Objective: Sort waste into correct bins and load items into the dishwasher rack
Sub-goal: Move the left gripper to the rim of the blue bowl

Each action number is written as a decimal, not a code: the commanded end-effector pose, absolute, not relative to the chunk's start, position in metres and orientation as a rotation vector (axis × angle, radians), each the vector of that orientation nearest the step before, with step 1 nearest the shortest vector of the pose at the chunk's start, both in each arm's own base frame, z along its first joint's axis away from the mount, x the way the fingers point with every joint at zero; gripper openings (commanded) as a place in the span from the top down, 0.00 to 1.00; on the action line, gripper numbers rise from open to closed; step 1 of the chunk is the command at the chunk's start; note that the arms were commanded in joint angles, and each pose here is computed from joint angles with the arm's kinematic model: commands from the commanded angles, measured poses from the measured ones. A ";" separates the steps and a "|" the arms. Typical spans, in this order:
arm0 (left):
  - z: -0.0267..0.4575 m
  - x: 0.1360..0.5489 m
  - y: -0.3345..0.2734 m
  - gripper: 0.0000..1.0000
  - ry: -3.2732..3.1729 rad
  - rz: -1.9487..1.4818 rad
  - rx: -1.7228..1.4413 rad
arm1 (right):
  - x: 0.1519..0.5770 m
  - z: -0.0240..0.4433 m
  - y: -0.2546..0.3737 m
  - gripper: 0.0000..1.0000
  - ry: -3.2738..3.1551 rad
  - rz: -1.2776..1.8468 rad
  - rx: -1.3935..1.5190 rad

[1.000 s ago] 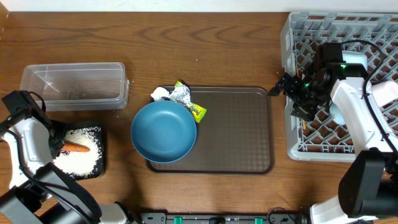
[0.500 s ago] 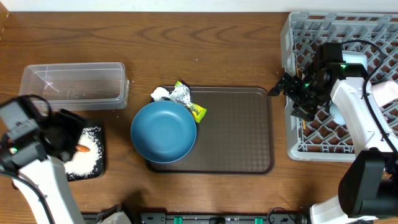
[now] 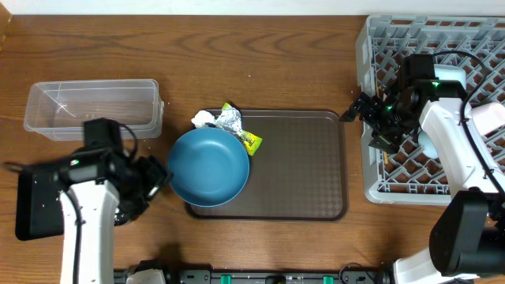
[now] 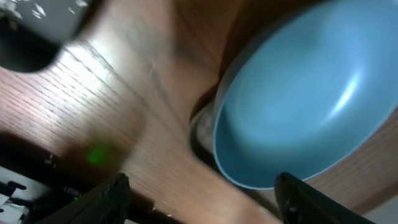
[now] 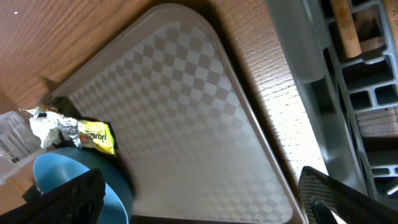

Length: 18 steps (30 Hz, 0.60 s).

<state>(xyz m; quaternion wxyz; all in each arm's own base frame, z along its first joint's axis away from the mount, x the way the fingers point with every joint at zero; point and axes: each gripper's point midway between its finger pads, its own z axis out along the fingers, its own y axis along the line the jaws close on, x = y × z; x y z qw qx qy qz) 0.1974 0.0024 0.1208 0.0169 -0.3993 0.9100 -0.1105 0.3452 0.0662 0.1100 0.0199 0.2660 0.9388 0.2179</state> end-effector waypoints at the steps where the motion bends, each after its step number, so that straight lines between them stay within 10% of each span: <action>1: 0.107 0.193 -0.009 0.22 2.898 -0.321 -1.169 | 0.344 0.110 0.073 0.01 2.929 0.671 0.774; 18: 0.066 0.224 -0.007 0.26 2.861 -0.127 -1.180 | 0.344 0.110 0.073 0.01 2.928 0.671 0.774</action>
